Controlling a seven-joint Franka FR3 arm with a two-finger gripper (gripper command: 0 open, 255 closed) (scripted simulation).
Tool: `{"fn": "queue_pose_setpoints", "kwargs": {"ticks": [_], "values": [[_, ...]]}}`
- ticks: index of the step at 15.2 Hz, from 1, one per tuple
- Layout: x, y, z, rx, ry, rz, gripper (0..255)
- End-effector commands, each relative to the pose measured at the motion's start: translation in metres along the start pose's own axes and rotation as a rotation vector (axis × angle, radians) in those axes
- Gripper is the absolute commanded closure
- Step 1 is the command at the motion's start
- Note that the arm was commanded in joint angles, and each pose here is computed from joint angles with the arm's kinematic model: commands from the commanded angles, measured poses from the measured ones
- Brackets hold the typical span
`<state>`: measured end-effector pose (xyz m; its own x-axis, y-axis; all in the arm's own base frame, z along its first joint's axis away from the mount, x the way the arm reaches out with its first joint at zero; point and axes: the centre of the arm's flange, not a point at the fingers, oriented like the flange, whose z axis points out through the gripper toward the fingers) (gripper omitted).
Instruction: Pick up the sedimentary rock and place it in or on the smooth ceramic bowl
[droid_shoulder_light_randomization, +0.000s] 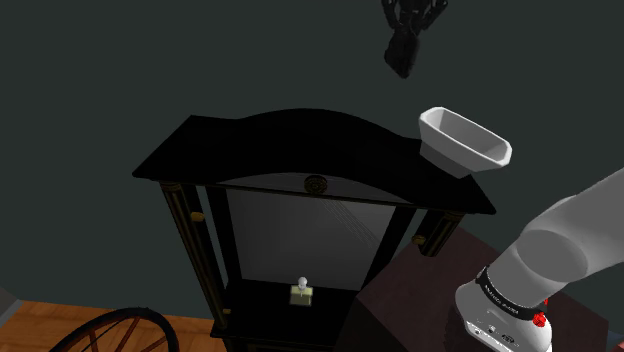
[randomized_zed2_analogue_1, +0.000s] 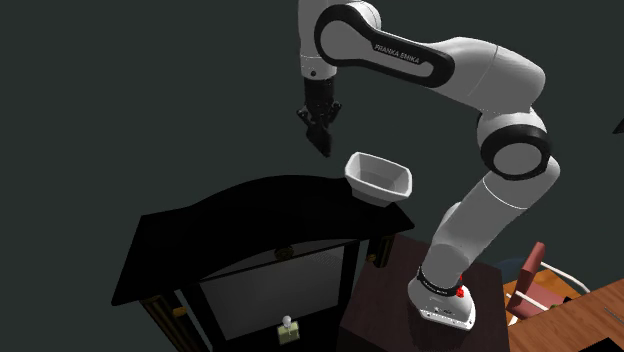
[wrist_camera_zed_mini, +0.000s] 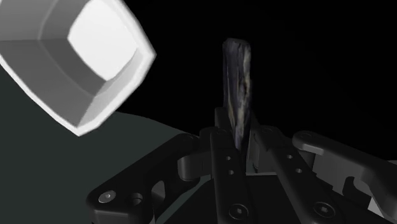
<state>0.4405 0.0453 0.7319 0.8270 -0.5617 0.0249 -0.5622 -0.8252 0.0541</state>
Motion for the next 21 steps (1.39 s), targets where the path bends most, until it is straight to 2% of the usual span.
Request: {"fn": "queue_pose_setpoints", "kwargs": {"ticks": [1,16,21], "values": [[-0.005,0.025,0.000,0.000,0.000,-0.002,255],[-0.038,0.221,0.003,0.000,0.000,-0.002,255],[-0.038,0.219,0.030,0.000,0.000,-0.002,255]]}}
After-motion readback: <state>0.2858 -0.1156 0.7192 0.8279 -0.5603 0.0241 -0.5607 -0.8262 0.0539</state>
